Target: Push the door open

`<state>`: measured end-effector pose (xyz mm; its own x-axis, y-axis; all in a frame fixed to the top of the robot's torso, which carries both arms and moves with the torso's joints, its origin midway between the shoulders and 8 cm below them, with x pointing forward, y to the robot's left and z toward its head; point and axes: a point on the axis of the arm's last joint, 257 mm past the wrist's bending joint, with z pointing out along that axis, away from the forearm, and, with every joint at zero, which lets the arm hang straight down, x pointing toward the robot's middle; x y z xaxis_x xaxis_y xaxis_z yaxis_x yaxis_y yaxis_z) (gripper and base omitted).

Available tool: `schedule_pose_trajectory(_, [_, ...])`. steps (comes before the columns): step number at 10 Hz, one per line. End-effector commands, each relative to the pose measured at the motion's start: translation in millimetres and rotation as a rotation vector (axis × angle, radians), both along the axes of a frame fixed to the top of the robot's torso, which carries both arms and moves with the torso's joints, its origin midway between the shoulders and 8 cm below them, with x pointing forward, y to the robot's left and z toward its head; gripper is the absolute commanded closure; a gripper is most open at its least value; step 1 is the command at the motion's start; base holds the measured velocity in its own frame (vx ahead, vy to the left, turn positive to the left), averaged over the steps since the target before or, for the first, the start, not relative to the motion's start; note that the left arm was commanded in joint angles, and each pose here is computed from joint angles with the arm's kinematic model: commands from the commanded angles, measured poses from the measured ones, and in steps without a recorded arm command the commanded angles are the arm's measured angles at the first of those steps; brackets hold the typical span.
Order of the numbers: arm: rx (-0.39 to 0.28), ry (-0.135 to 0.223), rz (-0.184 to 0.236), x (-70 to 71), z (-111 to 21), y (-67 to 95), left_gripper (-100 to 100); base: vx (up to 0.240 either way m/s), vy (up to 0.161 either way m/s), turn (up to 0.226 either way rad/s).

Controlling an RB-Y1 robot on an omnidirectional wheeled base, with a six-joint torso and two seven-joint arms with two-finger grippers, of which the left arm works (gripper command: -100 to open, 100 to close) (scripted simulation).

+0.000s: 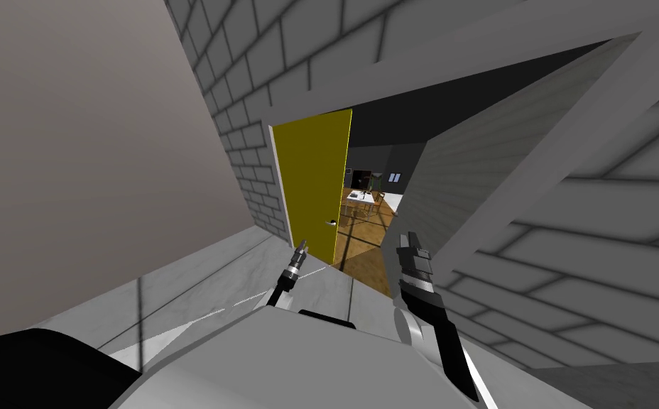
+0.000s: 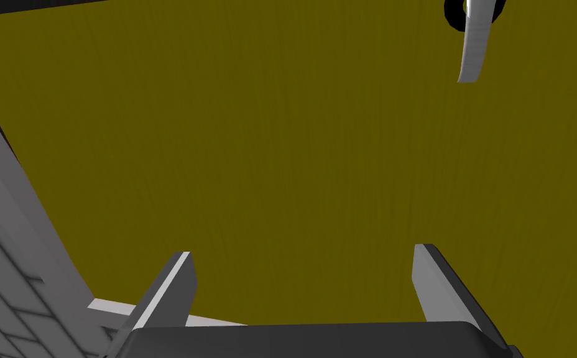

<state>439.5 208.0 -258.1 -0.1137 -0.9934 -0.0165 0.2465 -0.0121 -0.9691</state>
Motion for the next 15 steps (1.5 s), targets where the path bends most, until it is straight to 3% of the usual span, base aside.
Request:
schedule_pose_trajectory(1, [0.002,0.020,-0.005,1.2,-11.7,-3.8,-100,0.094,-0.006,-0.053])
schedule_pose_trajectory(7, [0.008,0.092,-0.022,2.4,-52.0,-12.3,-100,0.100,0.004,-0.047])
schedule_pose_trajectory(15, [0.015,0.173,-0.042,-0.2,-95.2,-22.7,-100,0.096,0.010,-0.041])
